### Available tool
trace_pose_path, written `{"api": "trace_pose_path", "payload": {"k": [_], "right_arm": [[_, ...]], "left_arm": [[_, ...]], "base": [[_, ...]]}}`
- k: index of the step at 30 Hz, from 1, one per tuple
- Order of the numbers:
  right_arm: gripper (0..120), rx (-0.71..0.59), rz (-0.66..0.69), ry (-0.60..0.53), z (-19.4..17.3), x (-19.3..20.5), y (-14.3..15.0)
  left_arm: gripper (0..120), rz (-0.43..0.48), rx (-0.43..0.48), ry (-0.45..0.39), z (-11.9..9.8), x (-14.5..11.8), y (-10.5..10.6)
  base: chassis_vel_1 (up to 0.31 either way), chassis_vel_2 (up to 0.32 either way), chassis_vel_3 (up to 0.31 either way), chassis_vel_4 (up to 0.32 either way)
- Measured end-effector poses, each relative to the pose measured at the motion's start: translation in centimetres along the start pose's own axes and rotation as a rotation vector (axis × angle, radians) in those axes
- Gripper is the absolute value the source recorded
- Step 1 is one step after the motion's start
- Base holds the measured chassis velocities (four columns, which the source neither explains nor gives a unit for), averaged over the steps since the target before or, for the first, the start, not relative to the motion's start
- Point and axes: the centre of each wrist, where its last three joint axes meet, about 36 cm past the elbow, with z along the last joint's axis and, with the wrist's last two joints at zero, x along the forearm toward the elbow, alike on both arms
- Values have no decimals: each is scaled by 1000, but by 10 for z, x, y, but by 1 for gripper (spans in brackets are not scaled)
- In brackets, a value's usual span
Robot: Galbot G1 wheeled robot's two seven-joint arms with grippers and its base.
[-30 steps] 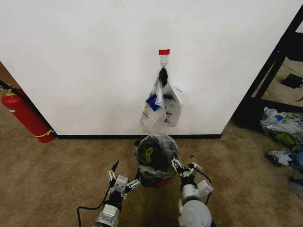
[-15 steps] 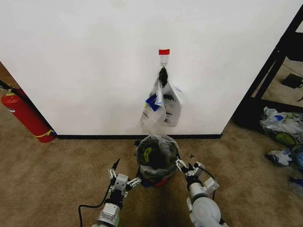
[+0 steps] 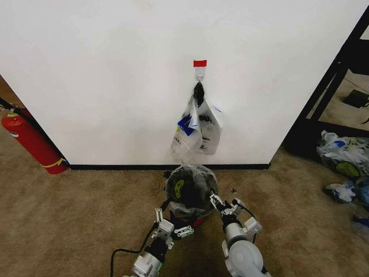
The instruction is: Pick up the garbage bag from the wall and place it over the trash bin.
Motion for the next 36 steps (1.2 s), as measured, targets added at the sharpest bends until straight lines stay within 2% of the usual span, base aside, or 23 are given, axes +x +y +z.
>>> {"api": "trace_pose_path", "payload": {"k": [19, 27, 36], "right_arm": [[100, 0, -12, -15, 4, 2, 4], [100, -8, -21, -28, 0, 5, 7], [100, -68, -106, -60, -19, 25, 37]], "left_arm": [[100, -45, -78, 50, 39, -23, -3], [100, -46, -82, 55, 41, -20, -5], [100, -66, -88, 70, 44, -15, -2]], "base": [[0, 0, 0, 0], [0, 0, 0, 0], [0, 0, 0, 0]]}}
